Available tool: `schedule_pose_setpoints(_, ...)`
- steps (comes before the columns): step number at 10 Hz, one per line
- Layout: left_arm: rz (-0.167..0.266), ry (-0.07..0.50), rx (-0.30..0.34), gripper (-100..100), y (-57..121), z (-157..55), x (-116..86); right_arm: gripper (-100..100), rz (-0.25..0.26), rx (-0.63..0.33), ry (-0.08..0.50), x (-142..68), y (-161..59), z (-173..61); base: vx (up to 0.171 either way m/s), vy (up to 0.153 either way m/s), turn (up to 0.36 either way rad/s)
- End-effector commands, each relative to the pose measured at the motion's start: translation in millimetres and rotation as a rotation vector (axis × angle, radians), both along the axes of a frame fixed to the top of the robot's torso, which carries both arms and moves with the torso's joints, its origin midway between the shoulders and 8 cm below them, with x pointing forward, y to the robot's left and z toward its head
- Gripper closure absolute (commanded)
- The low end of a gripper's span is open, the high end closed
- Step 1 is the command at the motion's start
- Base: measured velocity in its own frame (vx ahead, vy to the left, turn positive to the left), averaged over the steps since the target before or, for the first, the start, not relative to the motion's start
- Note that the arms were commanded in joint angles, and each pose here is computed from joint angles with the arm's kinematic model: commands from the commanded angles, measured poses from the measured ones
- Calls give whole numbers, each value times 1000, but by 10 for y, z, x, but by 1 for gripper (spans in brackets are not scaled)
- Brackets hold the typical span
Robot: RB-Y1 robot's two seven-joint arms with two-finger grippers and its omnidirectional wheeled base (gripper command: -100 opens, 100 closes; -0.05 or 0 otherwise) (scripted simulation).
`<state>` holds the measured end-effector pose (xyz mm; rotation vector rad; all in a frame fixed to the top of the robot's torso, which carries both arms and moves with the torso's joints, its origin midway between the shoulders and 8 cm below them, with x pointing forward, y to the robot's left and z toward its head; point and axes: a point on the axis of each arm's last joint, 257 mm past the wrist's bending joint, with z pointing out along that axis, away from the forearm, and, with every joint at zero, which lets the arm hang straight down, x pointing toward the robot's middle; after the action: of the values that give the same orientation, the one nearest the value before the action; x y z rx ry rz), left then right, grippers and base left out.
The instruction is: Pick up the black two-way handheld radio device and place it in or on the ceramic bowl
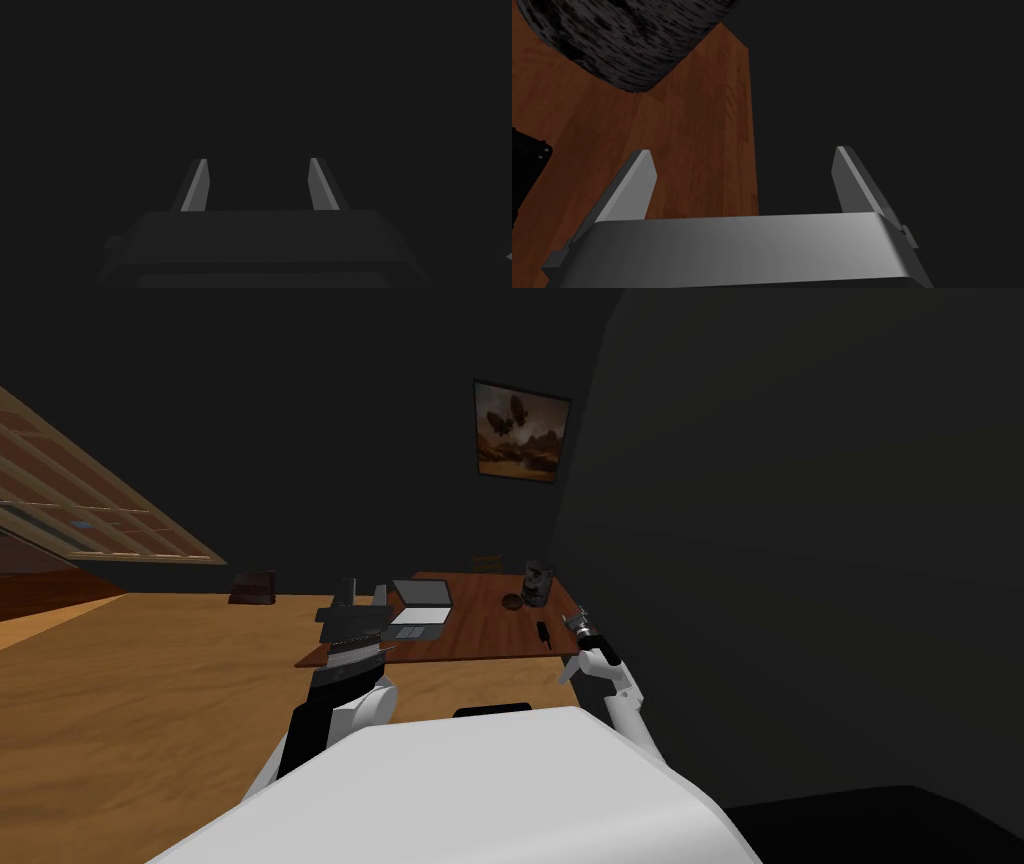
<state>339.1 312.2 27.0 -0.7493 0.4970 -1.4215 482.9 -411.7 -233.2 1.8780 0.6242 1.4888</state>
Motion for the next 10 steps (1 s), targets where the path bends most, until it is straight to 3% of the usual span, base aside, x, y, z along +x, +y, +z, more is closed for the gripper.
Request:
schedule_pose_setpoints(1, 0, 0, 0, 0, 0, 0, 0, -100, -18, 80, 50, 22, -87, -196, 19, 7, 35)
schedule_pose_setpoints(6, 0, 0, 0, 0, 0, 0, 0, -100, -66, 259, 143, 29, -201, -572, 19, 5, 26)
schedule_pose_setpoints(7, 0, 0, 0, 0, 0, 0, 0, -100, -87, 320, 184, 24, -249, -728, 23, 3, 32)
schedule_pose_setpoints(8, 0, 0, 0, 0, 0, 0, 0, -100, -91, 336, 185, 20, -246, -739, 18, 2, 22)
schedule_pose_setpoints(9, 0, 0, 0, 0, 0, 0, 0, -100, -114, 400, 227, 6, -283, -895, 18, 6, 40)
schedule_pose_setpoints(10, 0, 0, 0, 0, 0, 0, 0, -100, -118, 412, 225, 4, -283, -898, 16, 5, 17)
